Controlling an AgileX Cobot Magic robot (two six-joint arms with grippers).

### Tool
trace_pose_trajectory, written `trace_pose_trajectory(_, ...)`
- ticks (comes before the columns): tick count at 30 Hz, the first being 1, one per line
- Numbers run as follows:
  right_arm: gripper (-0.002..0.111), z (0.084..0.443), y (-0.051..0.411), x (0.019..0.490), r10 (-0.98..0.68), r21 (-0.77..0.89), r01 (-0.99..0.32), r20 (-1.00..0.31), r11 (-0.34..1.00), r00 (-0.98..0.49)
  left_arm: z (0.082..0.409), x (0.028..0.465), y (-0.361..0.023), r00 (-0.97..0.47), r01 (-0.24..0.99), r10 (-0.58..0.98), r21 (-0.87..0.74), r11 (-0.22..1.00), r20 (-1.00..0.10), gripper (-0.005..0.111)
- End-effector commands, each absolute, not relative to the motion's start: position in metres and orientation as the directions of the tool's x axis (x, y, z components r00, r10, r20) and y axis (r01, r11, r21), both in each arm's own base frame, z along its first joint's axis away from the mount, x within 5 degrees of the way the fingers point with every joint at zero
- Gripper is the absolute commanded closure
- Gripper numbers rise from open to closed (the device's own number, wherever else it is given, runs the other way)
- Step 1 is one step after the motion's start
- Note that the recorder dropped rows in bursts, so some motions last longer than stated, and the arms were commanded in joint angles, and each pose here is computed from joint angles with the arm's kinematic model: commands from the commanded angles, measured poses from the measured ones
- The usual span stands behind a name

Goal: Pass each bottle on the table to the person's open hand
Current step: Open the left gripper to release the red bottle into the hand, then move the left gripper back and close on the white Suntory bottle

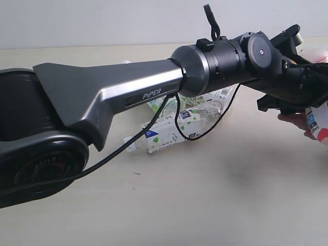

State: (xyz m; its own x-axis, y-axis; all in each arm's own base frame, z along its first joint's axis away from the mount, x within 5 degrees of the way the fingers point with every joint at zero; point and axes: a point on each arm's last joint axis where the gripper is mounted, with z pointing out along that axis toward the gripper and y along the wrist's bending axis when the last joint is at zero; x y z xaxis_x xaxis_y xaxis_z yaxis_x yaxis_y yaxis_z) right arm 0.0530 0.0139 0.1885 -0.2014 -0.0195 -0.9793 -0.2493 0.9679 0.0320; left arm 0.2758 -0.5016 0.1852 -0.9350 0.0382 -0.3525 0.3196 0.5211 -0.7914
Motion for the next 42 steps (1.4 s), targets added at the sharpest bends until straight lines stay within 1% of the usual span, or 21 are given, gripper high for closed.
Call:
trace_pose_trajectory(1, 0.108, 0.187, 0.014, 0.053, -0.017, 0.032, -0.242, -0.980, 0.970, -0.198, 0.191, 0.278, -0.502, -0.928, 0.330, 0.021, -0.795, 0.508, -0.372, 0.040)
trace_pose_trajectory(6, 0.108, 0.187, 0.014, 0.053, -0.017, 0.032, -0.242, -0.980, 0.970, -0.198, 0.192, 0.279, -0.502, -0.926, 0.331, 0.010, -0.797, 0.506, -0.378, 0.021)
trace_pose_trajectory(8, 0.108, 0.188, 0.014, 0.053, -0.016, 0.032, -0.243, -0.980, 0.970, -0.196, 0.192, 0.279, -0.502, -0.926, 0.331, 0.010, -0.797, 0.506, -0.378, 0.015)
trace_pose_trajectory(10, 0.108, 0.188, 0.014, 0.053, -0.016, 0.032, -0.243, -0.981, 0.970, -0.194, 0.192, 0.279, -0.502, -0.926, 0.331, 0.010, -0.797, 0.506, -0.378, 0.012)
trace_pose_trajectory(17, 0.108, 0.188, 0.014, 0.053, -0.016, 0.032, -0.243, -0.981, 0.970, -0.196, 0.192, 0.279, -0.502, -0.924, 0.335, 0.012, -0.795, 0.506, -0.382, 0.011)
trace_pose_trajectory(21, 0.108, 0.188, 0.014, 0.053, -0.016, 0.032, -0.243, -0.981, 0.970, -0.196, 0.193, 0.282, -0.498, -0.909, 0.378, 0.048, -0.773, 0.510, -0.413, 0.012)
trace_pose_trajectory(23, 0.108, 0.188, 0.014, 0.053, -0.016, 0.032, -0.243, -0.981, 0.970, -0.196, 0.200, 0.286, -0.491, -0.902, 0.404, 0.089, -0.757, 0.514, -0.422, 0.012)
trace_pose_trajectory(27, 0.108, 0.188, 0.014, 0.053, -0.016, 0.032, -0.243, -0.981, 0.970, -0.196, 0.216, 0.298, -0.470, -0.909, 0.408, 0.163, -0.743, 0.531, -0.383, 0.013)
trace_pose_trajectory(30, 0.108, 0.188, 0.014, 0.053, -0.016, 0.032, -0.243, -0.981, 0.970, -0.196, 0.234, 0.307, -0.449, -0.869, 0.492, 0.257, -0.687, 0.536, -0.422, 0.013)
trace_pose_trajectory(32, 0.108, 0.188, 0.014, 0.053, -0.016, 0.032, -0.243, -0.981, 0.970, -0.196, 0.244, 0.311, -0.435, -0.850, 0.527, 0.321, -0.653, 0.544, -0.418, 0.013)
trace_pose_trajectory(34, 0.108, 0.188, 0.014, 0.053, -0.016, 0.032, -0.243, -0.981, 0.970, -0.196, 0.255, 0.309, -0.423, -0.809, 0.588, 0.403, -0.585, 0.559, -0.427, 0.013)
trace_pose_trajectory(35, 0.108, 0.188, 0.014, 0.053, -0.016, 0.032, -0.243, -0.981, 0.970, -0.196, 0.261, 0.307, -0.414, -0.775, 0.632, 0.459, -0.510, 0.584, -0.435, 0.016)
trace_pose_trajectory(37, 0.108, 0.188, 0.014, 0.053, -0.016, 0.032, -0.243, -0.981, 0.970, -0.196, 0.265, 0.306, -0.404, -0.753, 0.656, 0.507, -0.416, 0.630, -0.420, 0.027)
trace_pose_trajectory(39, 0.108, 0.188, 0.014, 0.053, -0.016, 0.032, -0.243, -0.981, 0.970, -0.196, 0.269, 0.305, -0.396, -0.740, 0.671, 0.545, -0.361, 0.648, -0.395, 0.042)
trace_pose_trajectory(42, 0.108, 0.188, 0.014, 0.053, -0.016, 0.032, -0.243, -0.981, 0.970, -0.196, 0.275, 0.300, -0.388, -0.711, 0.702, 0.604, -0.317, 0.638, -0.359, 0.062)
